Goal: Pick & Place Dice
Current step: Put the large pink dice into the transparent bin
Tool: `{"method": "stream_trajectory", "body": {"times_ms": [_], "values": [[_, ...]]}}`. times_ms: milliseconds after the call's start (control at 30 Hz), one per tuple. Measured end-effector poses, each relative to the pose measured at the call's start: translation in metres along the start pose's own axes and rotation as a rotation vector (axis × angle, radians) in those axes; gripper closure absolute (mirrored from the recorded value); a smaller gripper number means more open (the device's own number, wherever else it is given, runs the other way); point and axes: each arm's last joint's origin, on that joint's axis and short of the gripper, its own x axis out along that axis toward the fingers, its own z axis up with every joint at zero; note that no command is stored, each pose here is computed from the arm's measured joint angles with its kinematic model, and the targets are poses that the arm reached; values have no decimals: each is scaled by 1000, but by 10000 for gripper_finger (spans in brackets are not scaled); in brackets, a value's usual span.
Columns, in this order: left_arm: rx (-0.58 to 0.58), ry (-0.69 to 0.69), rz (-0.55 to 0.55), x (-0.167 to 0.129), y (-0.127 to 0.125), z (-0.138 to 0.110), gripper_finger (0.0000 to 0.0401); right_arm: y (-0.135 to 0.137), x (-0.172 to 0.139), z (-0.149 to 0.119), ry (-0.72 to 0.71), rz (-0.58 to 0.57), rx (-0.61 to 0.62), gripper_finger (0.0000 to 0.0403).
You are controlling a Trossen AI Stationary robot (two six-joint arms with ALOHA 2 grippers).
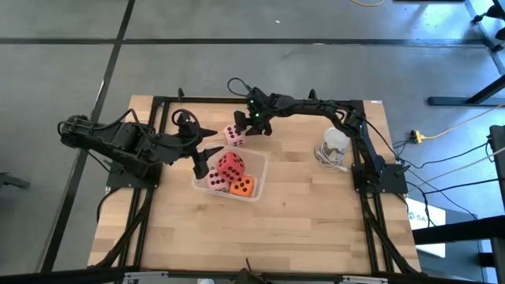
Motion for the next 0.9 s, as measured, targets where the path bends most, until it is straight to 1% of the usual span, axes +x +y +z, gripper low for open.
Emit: {"method": "stream_trajectory", "body": {"times_ms": [67, 167, 333, 367, 467, 567, 700, 800, 900], "values": [[-6, 1, -2, 0, 0, 0, 187, 0, 0, 0, 1, -1, 0, 178], [-13, 2, -4, 0, 0, 0, 187, 0, 0, 0, 1, -3, -11, 215], [-18, 12, -25, 0, -1, -1, 187, 0, 0, 0, -1, -5, -56, 317], [-21, 13, -27, 0, -1, -1, 187, 0, 0, 0, 0, -5, -73, 327], [-24, 28, -34, 0, -1, -2, 187, 0, 0, -1, 3, -4, -118, 327], [-32, 52, -38, 0, 0, -4, 187, 0, 0, -1, 5, -2, -129, 329], [-49, 75, -31, 0, 1, -7, 187, 0, 0, -1, 4, 2, -157, 347], [-49, 80, -31, -1, 0, -8, 187, 2, -5, -2, 4, 0, -183, 348], [-44, 78, -43, -2, -1, -8, 187, 4, -11, -4, 5, -2, -187, 357]]}}
